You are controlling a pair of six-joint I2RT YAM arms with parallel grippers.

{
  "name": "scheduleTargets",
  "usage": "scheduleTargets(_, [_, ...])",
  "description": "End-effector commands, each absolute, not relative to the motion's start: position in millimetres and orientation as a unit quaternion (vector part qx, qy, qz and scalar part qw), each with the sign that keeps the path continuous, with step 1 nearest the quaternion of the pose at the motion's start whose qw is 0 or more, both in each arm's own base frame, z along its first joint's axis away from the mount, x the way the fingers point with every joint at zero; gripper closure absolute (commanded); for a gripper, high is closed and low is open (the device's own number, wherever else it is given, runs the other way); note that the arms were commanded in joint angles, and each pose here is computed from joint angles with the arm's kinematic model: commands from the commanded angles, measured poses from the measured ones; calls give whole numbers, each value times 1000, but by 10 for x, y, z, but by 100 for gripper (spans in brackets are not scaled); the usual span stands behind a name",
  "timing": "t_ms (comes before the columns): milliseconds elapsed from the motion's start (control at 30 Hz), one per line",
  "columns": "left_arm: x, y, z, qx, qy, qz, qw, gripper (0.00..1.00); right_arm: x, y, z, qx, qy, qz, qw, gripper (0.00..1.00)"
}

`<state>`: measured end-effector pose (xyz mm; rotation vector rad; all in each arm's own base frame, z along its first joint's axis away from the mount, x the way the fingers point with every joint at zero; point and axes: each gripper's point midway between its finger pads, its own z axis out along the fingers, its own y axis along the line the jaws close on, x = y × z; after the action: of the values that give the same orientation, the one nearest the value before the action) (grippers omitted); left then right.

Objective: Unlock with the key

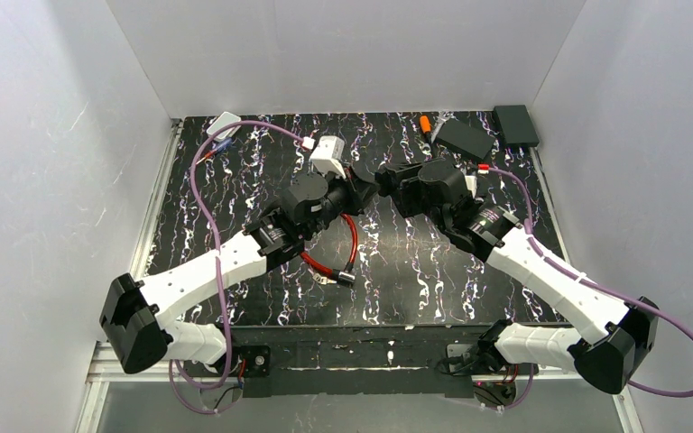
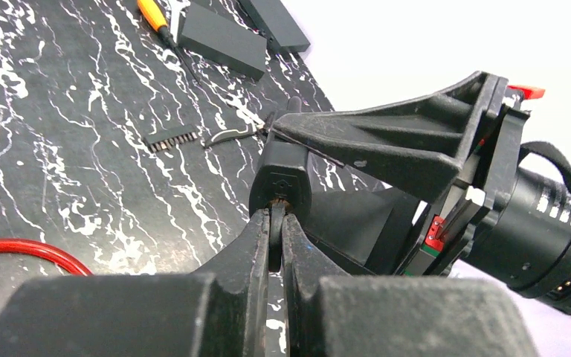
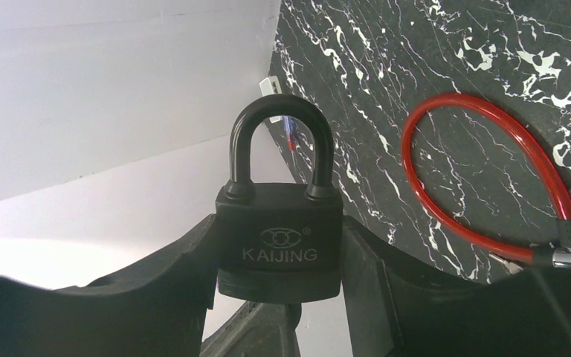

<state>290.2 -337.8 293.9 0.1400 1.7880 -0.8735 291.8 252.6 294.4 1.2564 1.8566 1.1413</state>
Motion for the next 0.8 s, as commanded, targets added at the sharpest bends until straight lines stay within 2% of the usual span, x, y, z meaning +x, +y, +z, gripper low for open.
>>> scheduleTargets(0, [3330,-3148,2714,-33,778,-331,533,100,2477,3048,3721,378,684,581,230,99])
scheduleTargets(233, [3413,-3235,2606,-74,785,-378,485,100,2390,3158,3760,363,685,587,233,99])
scheduleTargets(767, [3349,-3213,2488,39,787,-337,515,100,2319,3095,3523,379,709,552,220,99])
